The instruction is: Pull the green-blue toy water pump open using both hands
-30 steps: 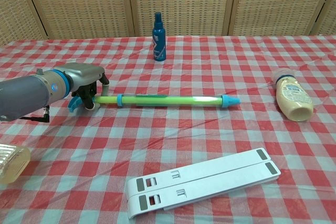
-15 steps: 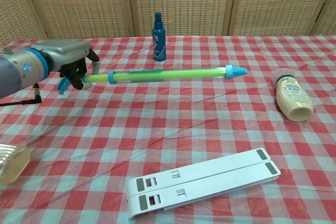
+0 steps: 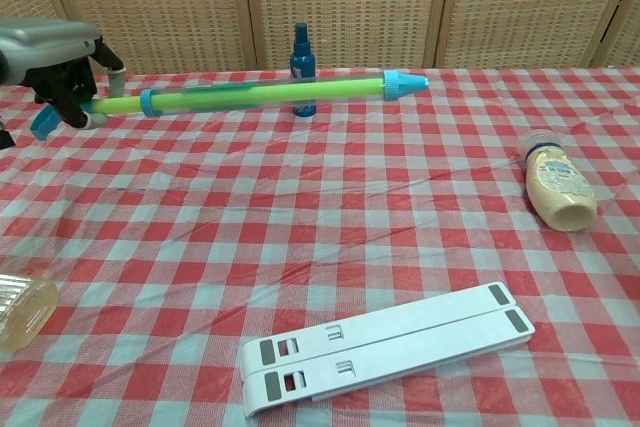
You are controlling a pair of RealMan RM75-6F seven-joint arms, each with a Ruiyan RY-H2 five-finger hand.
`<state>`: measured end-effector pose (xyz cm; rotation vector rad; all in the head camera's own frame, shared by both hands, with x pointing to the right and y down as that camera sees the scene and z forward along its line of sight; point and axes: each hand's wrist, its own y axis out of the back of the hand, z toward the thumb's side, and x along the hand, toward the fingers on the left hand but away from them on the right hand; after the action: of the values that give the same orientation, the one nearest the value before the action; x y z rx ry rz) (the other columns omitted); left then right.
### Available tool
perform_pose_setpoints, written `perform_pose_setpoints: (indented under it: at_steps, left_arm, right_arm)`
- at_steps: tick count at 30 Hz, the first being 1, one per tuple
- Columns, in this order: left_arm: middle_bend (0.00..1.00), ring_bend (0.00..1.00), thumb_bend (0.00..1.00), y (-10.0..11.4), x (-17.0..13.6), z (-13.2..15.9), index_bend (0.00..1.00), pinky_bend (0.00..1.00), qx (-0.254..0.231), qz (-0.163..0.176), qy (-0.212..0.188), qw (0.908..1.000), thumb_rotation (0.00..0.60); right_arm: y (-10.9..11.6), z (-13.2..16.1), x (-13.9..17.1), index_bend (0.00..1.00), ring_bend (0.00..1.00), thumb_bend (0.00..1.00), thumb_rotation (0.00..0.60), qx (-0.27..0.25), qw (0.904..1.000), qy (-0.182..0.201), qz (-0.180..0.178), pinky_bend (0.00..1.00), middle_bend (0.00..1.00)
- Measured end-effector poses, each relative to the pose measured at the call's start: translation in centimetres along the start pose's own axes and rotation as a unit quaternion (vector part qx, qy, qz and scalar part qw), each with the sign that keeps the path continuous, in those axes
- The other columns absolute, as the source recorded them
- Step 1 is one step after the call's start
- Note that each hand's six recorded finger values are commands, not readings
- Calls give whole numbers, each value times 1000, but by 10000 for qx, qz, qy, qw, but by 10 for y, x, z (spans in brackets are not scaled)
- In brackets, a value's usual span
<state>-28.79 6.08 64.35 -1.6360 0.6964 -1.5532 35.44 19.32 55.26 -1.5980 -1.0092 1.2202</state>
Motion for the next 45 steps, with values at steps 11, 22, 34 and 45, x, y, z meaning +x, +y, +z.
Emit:
perform_pose_setpoints:
  at_steps: [11,22,34,45]
  left_arm:
    - [874,768,579,0,-4,-9,673,652,96,-135,92,9998,600]
    - [874,768,580,-3,-3,-5,673,652,164,-180,48,9997,600]
    - [874,768,580,-6,-5,12,672,652,108,-242,-154,9995,600]
    - [874,768,580,-8,-4,31,673,652,93,-310,-302,9990,600]
  right_arm:
    - [18,73,-56,326,650,157,600,476,9985,283,21,319,652]
    - [-4,118,-89,387,924,297,600,490,9969,349,508,527,945]
    - [-28,139,-101,402,948,351,600,145,9967,415,684,539,975]
    - [-35,157,-110,459,958,379,600,195,9966,512,616,539,992]
